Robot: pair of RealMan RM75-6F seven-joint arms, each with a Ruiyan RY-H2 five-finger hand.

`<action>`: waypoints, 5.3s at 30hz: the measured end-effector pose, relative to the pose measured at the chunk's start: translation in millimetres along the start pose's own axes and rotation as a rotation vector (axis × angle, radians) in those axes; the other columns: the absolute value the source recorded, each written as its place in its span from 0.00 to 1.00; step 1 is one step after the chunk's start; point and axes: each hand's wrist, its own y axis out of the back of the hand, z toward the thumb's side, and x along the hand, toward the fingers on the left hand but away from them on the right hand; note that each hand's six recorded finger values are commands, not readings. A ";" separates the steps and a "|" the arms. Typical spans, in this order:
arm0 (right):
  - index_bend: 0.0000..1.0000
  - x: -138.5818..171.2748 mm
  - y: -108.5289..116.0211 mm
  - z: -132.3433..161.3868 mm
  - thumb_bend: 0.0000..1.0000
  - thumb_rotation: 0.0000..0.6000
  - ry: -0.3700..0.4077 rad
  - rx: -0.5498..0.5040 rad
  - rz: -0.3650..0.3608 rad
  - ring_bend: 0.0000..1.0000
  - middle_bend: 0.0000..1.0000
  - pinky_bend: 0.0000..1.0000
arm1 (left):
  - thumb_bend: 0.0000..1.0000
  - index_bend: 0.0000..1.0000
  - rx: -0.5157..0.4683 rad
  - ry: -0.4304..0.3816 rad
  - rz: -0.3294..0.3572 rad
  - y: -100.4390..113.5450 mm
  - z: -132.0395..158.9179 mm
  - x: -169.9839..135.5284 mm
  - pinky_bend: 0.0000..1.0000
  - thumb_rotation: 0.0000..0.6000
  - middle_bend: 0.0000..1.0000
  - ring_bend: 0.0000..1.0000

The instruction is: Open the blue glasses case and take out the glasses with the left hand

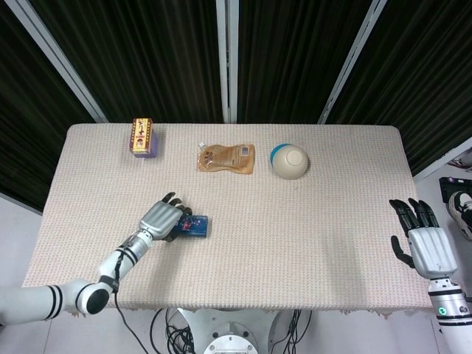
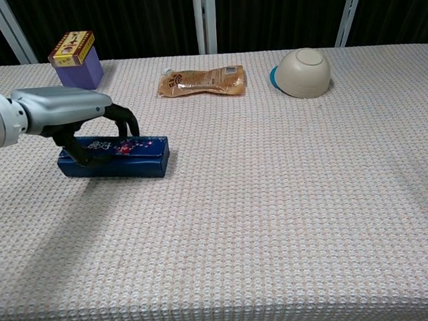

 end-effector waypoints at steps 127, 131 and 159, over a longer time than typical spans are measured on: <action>0.00 12.5 1.7 -20.2 0.45 1.00 -0.024 -0.049 -0.039 0.00 0.13 0.00 | 0.22 0.02 0.036 -0.066 0.089 26.8 34.2 32.2 0.00 1.00 0.04 0.00; 0.00 12.2 2.1 -19.3 0.45 1.00 -0.022 -0.048 -0.038 0.00 0.13 0.00 | 0.22 0.02 0.066 -0.051 0.064 22.0 31.3 29.3 0.00 1.00 0.04 0.00; 0.00 12.6 1.6 -18.9 0.45 1.00 -0.034 -0.046 -0.034 0.00 0.13 0.00 | 0.22 0.01 0.230 0.207 -0.012 25.9 -32.8 26.9 0.00 1.00 0.04 0.00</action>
